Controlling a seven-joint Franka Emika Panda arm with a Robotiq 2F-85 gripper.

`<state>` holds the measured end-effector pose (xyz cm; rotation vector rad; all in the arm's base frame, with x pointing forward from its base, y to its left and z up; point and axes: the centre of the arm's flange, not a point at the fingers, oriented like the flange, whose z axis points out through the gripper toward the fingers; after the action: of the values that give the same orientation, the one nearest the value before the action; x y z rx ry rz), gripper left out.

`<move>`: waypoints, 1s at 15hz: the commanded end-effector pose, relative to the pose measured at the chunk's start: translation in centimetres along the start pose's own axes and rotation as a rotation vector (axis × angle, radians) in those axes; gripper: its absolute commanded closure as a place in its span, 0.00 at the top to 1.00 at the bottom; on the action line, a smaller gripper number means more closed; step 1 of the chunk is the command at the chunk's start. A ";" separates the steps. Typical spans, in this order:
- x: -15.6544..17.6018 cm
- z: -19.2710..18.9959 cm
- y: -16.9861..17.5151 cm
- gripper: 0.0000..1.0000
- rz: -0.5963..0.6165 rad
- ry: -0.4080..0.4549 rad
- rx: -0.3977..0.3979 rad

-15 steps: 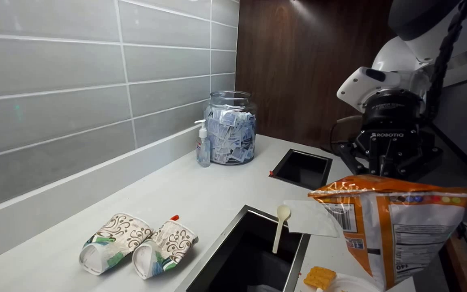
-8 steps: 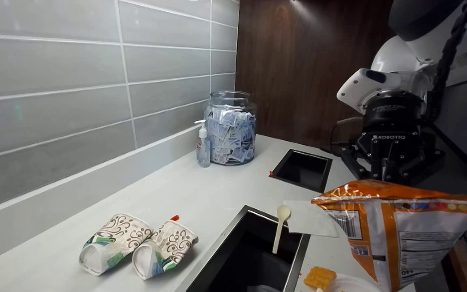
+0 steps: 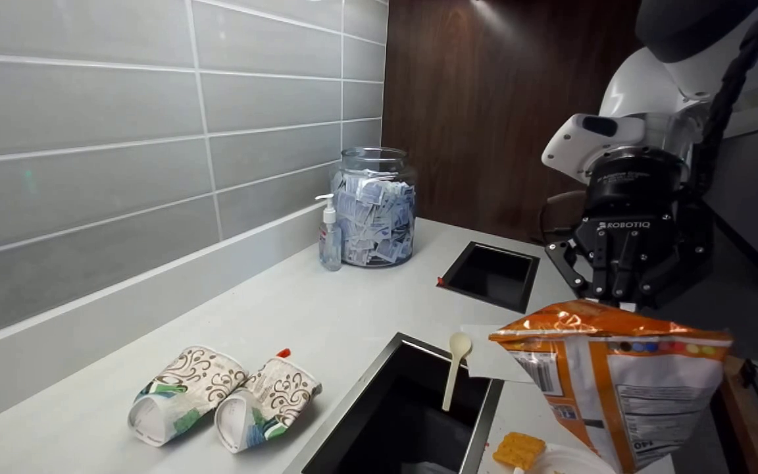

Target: Pour the snacks in the orange packet on the white plate at the front of the counter.

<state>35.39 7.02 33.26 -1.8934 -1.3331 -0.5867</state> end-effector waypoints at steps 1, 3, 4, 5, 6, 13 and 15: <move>1.3 0.3 -1.2 0.00 0.078 -0.133 -0.095; 2.1 0.2 -1.1 0.00 0.139 -0.197 -0.152; 2.6 0.1 -1.1 0.00 0.168 -0.229 -0.187; 3.0 -0.1 -1.1 0.00 0.198 -0.260 -0.218; 3.2 -0.3 -1.1 0.00 0.230 -0.291 -0.248; 2.7 -3.0 -0.8 0.00 0.434 -0.534 -0.448; 2.0 -3.7 -0.4 0.00 0.494 -0.581 -0.503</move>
<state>36.44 6.70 36.69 -2.7211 -1.1111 -0.1956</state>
